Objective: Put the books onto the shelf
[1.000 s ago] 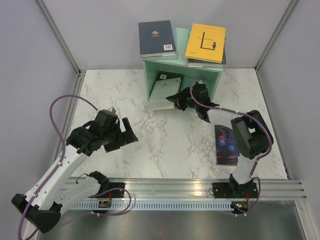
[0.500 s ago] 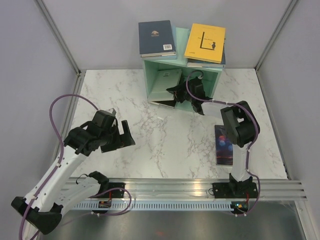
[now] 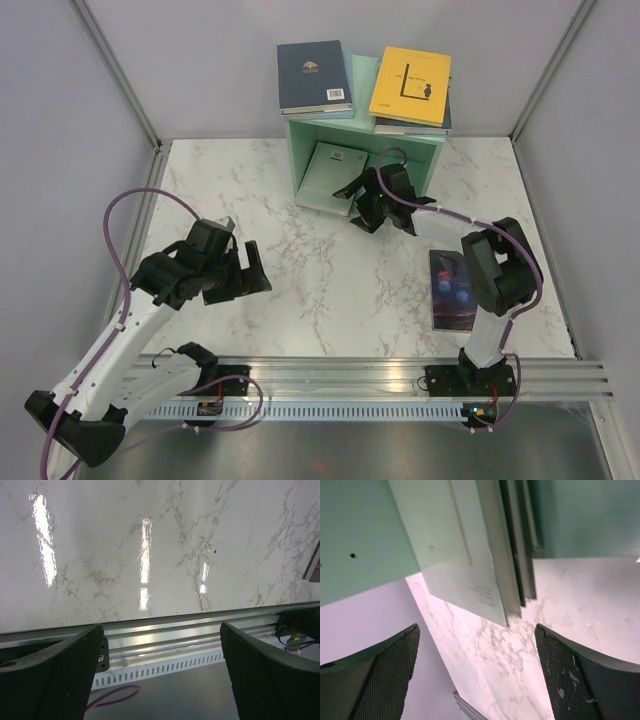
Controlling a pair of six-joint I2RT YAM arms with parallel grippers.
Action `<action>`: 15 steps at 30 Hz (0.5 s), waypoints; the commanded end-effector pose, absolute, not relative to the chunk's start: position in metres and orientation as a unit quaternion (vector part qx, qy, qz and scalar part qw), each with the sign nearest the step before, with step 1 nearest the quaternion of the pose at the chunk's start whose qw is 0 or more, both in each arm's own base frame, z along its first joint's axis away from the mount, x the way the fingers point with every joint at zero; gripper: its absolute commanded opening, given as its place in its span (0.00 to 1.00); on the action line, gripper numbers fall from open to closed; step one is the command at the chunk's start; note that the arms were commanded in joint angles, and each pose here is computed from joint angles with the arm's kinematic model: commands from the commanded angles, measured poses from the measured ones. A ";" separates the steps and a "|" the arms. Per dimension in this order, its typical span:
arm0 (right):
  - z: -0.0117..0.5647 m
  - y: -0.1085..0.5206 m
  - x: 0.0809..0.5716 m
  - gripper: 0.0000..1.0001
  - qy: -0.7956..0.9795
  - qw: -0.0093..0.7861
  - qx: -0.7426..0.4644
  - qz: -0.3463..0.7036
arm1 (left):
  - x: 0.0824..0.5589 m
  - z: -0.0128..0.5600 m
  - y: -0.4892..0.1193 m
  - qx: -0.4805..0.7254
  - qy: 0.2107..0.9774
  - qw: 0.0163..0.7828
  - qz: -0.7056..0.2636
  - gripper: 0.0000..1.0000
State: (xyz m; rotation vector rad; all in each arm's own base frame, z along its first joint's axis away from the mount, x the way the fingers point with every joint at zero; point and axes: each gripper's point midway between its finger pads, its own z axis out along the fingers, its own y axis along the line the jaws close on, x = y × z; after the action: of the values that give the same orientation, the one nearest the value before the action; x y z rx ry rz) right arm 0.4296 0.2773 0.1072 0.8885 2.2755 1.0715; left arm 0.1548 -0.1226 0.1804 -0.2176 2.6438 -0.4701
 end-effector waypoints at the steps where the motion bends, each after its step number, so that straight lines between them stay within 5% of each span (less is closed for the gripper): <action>1: 0.104 0.261 0.398 0.98 0.867 0.204 0.304 0.337 | 0.159 0.183 -0.125 -0.084 0.953 0.230 -0.180 1.00; 9: 0.129 0.233 0.339 0.96 0.911 0.210 0.212 0.284 | 0.160 0.173 -0.140 -0.102 0.948 0.212 -0.214 1.00; 15: 0.137 0.149 0.277 0.96 0.931 0.263 0.195 0.162 | 0.159 0.152 -0.163 -0.103 0.948 0.177 -0.245 0.99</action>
State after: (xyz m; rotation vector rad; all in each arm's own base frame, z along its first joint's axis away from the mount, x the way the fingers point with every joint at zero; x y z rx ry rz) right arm 0.3131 0.2025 0.1541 0.5648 2.4543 0.7234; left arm 0.1527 -0.1406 0.1492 -0.2695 2.7028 -0.5673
